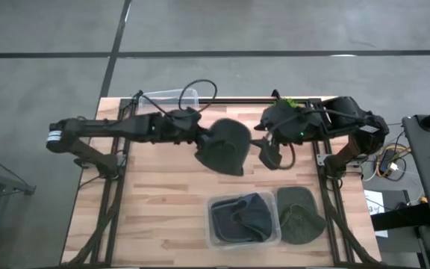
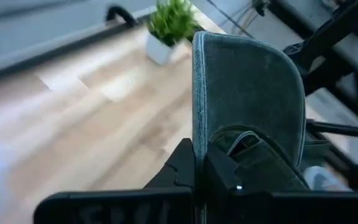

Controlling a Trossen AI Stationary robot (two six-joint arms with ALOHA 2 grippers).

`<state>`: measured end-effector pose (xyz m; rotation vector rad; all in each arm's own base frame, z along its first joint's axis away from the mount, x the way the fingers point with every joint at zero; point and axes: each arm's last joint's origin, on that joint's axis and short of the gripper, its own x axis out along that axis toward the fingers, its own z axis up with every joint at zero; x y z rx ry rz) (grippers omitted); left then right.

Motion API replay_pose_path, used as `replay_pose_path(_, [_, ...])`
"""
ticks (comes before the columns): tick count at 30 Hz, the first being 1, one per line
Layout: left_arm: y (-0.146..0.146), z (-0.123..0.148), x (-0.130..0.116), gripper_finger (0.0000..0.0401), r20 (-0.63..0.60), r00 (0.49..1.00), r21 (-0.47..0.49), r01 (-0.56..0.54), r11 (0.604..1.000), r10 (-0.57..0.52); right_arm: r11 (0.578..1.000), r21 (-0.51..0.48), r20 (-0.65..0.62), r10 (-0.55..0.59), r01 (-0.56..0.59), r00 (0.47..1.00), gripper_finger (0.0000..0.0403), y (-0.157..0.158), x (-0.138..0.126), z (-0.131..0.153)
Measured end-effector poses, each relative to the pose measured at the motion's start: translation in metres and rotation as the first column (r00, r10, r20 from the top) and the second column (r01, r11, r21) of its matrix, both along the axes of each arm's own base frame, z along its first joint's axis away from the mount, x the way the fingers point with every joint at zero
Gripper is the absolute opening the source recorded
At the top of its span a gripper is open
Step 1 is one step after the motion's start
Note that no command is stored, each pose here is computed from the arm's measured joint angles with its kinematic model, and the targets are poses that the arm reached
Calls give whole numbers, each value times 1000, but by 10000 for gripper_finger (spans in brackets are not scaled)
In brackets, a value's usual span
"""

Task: Pick & Place hat
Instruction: Put the top black cap into the top transparent bin

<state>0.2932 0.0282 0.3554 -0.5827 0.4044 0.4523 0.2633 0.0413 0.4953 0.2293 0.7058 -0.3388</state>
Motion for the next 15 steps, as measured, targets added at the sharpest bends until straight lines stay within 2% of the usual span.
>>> replay_pose_path(7, [-15,40,-14,7,18,1000,177,0,984,-4,997,-1,-12,-77,77,997,210,-29,4,-2])
replay_pose_path(15, [-35,57,-21,7,-4,997,321,75,944,-78,998,-55,-13,33,-33,999,210,-51,11,-1])
